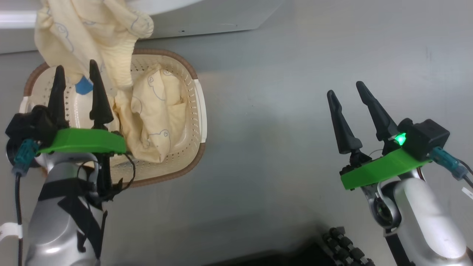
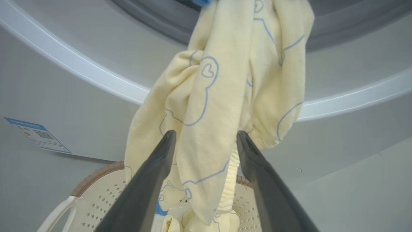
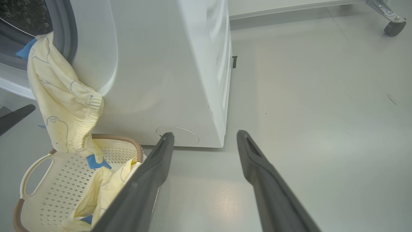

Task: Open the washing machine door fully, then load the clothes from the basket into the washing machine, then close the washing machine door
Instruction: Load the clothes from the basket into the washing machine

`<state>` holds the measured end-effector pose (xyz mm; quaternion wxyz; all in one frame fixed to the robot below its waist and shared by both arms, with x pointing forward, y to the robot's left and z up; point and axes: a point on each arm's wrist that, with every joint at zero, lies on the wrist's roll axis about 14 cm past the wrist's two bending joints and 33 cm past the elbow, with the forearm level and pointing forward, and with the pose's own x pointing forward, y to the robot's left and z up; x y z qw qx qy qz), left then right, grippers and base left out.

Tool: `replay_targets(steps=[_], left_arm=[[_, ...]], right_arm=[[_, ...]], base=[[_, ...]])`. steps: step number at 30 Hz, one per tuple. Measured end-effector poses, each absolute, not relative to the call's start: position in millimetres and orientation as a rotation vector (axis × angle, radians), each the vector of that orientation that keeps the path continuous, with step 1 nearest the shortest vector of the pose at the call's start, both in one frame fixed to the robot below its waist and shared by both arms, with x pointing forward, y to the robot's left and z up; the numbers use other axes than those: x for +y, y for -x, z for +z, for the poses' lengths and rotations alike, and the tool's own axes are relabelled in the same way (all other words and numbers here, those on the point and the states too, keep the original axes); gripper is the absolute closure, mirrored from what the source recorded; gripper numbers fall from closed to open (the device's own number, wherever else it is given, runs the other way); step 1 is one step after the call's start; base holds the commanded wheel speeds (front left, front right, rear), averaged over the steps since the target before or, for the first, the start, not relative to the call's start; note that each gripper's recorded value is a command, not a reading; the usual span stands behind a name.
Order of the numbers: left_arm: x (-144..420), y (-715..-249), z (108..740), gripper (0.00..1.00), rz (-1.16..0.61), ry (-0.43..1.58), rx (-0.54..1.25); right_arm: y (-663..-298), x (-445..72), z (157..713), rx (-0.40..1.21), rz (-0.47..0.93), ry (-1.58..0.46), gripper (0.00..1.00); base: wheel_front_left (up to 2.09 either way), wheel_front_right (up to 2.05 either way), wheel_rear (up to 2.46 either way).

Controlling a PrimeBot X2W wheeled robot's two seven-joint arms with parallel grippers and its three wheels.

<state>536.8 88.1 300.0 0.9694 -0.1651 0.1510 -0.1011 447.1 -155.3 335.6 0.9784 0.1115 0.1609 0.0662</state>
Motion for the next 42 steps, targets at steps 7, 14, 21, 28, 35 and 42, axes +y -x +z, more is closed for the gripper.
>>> replay_targets(steps=[7, 14, 21, 28, 35, 42], left_arm=[[72, -540, 273, 0.0, -0.247, 0.347, 0.364], [70, -554, 257, 0.0, -0.246, 0.348, 0.382], [70, -564, 236, 0.0, -0.226, 0.363, 0.424], [72, -585, 229, 0.0, -0.218, 0.369, 0.426], [70, -595, 242, 0.92, -0.238, 0.365, 0.39], [76, -603, 286, 1.0, -0.25, 0.33, 0.276]], right_arm=[[-446, -157, 318, 0.363, 0.129, -0.218, 0.0], [-448, -157, 306, 0.383, 0.129, -0.214, 0.0], [-451, -155, 298, 0.394, 0.139, -0.21, 0.0], [-451, -153, 291, 0.41, 0.145, -0.209, 0.0], [-455, -150, 294, 0.396, 0.155, -0.211, 0.0], [-459, -146, 310, 0.359, 0.166, -0.222, 0.0]], base=[[0.0, 0.0, 0.0], [0.0, 0.0, 0.0], [0.0, 0.0, 0.0], [0.0, 0.0, 0.0], [0.0, 0.0, 0.0], [0.0, 0.0, 0.0]])
